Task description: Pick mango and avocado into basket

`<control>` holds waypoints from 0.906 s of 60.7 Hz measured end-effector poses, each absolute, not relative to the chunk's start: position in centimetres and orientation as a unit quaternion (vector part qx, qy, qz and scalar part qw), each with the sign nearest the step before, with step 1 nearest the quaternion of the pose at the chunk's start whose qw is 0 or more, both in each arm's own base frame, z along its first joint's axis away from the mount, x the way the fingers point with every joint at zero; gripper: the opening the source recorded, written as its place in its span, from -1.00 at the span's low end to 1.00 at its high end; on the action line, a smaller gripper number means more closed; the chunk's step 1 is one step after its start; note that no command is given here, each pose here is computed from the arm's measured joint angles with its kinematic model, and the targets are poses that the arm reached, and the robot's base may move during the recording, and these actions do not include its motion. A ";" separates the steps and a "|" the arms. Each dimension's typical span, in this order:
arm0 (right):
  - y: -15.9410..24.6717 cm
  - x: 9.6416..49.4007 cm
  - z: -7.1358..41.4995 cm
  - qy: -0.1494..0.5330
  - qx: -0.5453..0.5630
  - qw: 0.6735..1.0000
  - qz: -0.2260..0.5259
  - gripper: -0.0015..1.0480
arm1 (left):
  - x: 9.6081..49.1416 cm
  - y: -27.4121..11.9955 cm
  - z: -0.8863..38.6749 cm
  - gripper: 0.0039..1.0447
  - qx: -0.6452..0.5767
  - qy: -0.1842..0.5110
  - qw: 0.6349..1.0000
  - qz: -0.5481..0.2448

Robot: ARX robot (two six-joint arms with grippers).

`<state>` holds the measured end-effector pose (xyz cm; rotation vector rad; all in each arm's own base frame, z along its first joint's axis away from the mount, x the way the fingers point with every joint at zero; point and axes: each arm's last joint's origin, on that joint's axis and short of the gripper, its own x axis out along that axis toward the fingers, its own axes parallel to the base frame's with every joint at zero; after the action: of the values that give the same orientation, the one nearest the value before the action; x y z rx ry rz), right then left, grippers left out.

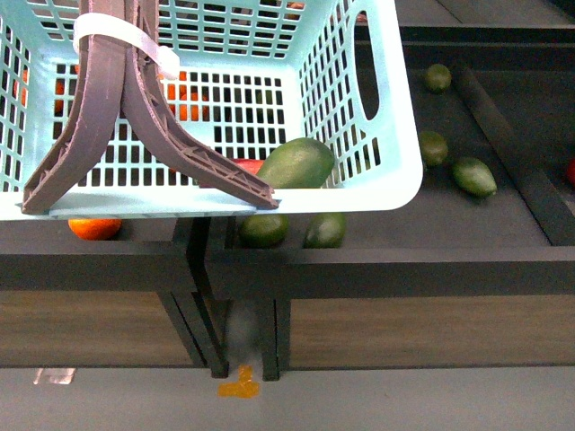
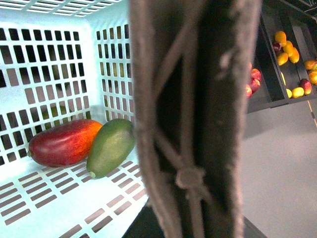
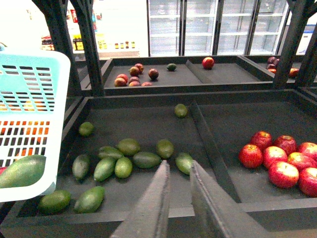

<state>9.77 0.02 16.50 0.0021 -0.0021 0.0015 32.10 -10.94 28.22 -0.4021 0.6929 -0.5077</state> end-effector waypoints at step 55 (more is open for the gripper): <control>0.0 9.8 16.5 0.000 0.001 1.000 0.000 0.85 | 32.0 -11.3 28.2 -0.90 -0.194 0.336 0.885 -0.257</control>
<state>9.76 0.02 16.49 0.0029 0.0006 0.0004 31.95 -11.31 28.23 -0.4044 0.6999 -0.5342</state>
